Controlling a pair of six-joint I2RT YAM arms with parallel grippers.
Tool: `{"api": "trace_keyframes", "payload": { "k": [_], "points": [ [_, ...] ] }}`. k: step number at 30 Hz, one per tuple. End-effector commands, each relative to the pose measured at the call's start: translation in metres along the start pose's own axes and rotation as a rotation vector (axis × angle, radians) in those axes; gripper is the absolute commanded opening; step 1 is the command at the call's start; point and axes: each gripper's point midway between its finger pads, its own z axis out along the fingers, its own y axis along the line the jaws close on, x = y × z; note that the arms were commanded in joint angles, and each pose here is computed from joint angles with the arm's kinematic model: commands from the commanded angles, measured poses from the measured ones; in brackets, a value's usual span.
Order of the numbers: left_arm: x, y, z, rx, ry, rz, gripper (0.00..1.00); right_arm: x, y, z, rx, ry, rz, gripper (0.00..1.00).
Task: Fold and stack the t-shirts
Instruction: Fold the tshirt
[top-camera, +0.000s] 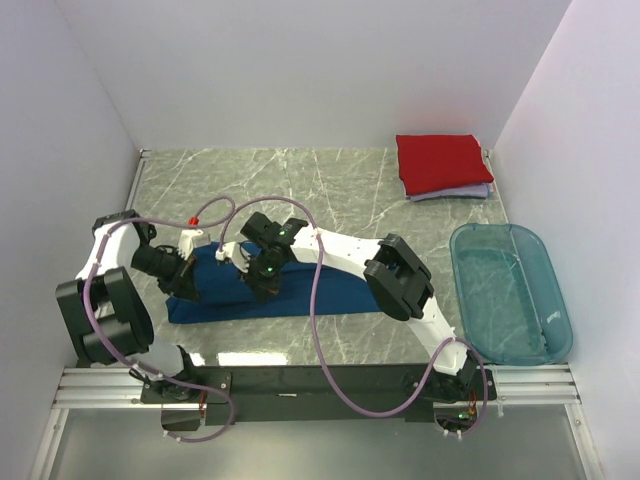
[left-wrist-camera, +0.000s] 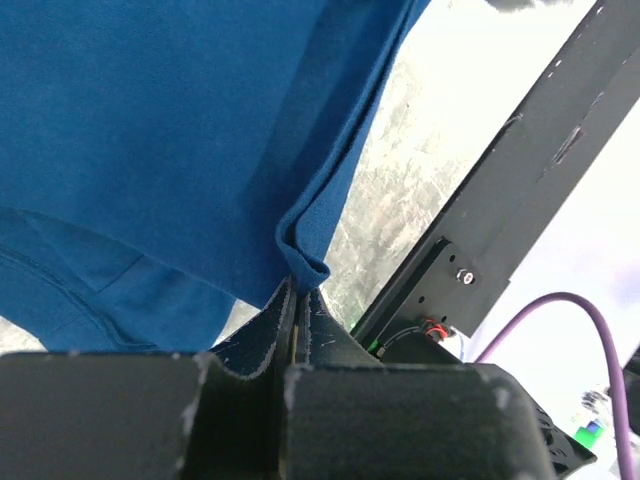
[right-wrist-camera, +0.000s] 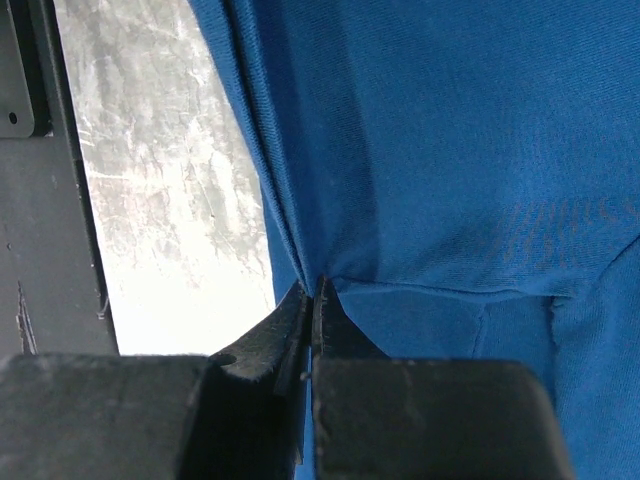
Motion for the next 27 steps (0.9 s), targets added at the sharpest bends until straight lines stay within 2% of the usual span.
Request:
{"api": "trace_keyframes", "payload": {
  "k": [1,8,15,26,27],
  "points": [
    [-0.015,0.005,-0.01,0.008,-0.018,-0.025,0.01,-0.031,0.009,-0.028,0.007,-0.072,-0.059,0.0],
    [-0.063,0.052,-0.017,-0.007,-0.108,-0.1,0.01,-0.047,-0.017,-0.039,0.011,-0.12,0.011,0.0],
    [-0.09,0.094,-0.006,-0.028,-0.143,-0.175,0.01,-0.044,-0.052,-0.04,0.045,-0.115,0.059,0.0],
    [-0.082,0.126,0.022,-0.132,-0.088,-0.249,0.01,-0.02,-0.084,-0.026,0.161,-0.043,0.091,0.0],
    [-0.082,0.128,0.022,-0.146,-0.088,-0.266,0.03,-0.019,-0.086,-0.024,0.171,-0.038,0.099,0.0]
  ]
}}
